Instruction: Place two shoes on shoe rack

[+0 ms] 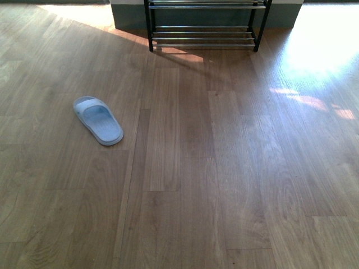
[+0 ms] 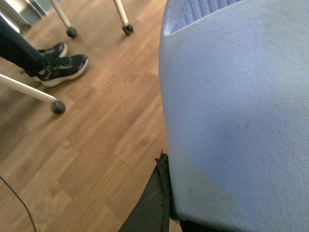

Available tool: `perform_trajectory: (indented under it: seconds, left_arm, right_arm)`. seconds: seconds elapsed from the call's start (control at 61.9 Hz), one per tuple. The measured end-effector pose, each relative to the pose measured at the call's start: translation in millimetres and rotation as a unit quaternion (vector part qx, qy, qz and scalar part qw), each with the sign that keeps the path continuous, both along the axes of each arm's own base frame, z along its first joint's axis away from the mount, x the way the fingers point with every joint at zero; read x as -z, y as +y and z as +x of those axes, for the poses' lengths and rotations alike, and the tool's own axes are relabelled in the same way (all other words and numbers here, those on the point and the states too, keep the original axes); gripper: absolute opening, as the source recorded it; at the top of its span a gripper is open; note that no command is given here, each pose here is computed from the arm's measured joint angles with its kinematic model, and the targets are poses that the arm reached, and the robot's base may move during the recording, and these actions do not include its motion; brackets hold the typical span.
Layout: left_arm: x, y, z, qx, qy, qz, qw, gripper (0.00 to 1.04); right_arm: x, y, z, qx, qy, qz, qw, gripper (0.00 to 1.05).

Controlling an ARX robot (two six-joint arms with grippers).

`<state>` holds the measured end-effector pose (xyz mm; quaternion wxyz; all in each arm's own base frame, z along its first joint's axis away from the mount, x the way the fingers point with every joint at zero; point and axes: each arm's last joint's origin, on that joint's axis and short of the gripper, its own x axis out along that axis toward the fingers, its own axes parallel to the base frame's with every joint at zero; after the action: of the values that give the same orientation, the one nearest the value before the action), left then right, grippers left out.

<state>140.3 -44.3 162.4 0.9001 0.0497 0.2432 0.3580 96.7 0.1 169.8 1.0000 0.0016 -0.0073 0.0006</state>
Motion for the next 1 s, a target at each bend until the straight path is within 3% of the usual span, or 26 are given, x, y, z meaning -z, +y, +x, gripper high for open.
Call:
perform_trajectory:
  seconds: [0.145,1.002]
  left_arm:
    - [2.0,1.1,-19.3,-0.003,-0.019,0.021,1.000,0.02]
    - [2.0,0.6,-20.0,-0.007,-0.031,0.011,0.999,0.02]
  right_arm:
    - [0.0,0.0,0.0,0.000,0.000,0.000,1.000,0.96]
    - [0.0,-0.1,0.0,0.001,0.000,0.000,1.000,0.96]
